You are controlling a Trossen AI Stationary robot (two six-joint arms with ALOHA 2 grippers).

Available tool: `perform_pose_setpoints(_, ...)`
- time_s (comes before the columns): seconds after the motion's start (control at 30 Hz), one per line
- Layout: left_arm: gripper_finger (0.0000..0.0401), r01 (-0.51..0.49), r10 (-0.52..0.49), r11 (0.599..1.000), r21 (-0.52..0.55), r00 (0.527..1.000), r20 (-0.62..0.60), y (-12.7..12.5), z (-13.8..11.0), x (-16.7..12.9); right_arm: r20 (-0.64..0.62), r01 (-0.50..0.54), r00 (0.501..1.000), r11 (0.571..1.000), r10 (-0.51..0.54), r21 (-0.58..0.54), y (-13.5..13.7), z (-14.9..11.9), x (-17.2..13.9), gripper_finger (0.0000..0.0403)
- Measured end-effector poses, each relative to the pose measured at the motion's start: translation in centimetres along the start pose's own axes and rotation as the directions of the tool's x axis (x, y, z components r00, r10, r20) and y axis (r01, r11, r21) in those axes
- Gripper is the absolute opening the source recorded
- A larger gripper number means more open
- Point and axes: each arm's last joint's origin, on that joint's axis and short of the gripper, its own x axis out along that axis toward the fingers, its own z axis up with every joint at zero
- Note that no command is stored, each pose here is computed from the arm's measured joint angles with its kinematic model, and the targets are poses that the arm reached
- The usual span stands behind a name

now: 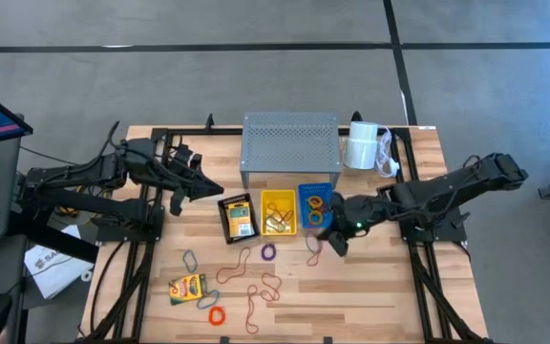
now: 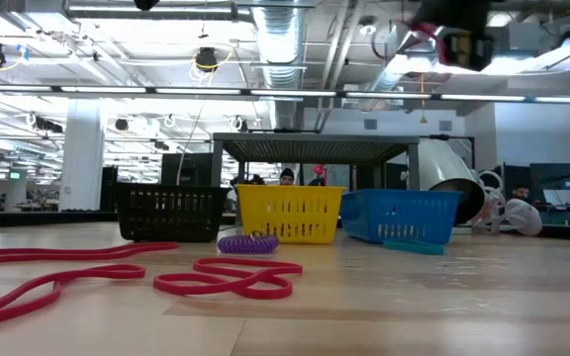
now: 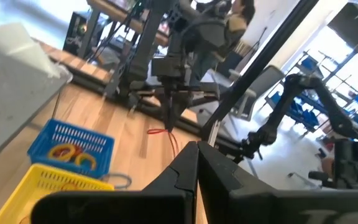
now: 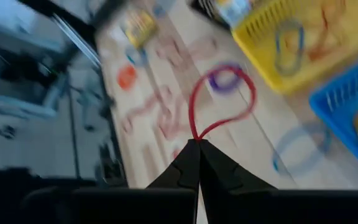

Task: Pick & Place Office Desk Supplies
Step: Put the red rubber band into the yellow basket

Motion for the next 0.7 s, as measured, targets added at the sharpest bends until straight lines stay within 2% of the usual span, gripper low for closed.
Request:
perform_pose_setpoints(0.13, 0.0002, 0.005, -0.005, 1.000, 0.003, 1.000, 0.009, 0.1, 0.1, 0.6, 0.105, -0.063, 0.992, 0.998, 0.064, -0.010, 0.1, 1.6, -0.3, 0.0000)
perform_pose_setpoints(0.3, 0.0002, -0.011, 0.011, 1.000, -0.002, 1.000, -0.021, 0.5, -0.2, 1.6, 0.187, -0.079, 0.979, 0.997, 0.079, -0.008, -0.8, 3.6, -0.4, 0.0000)
perform_pose_setpoints(0.53, 0.0002, -0.023, 0.024, 0.999, 0.023, 0.999, -0.047, 0.8, -0.4, 2.3, 0.260, -0.075, 0.963, 0.997, 0.070, 0.013, -2.4, 5.7, -0.5, 0.0000)
perform_pose_setpoints(0.7, 0.0002, -0.022, 0.024, 0.999, 0.047, 0.999, -0.045, 0.8, -0.4, 2.3, 0.265, -0.170, 0.950, 0.985, 0.164, -0.002, -2.7, 7.1, 1.4, 0.0000)
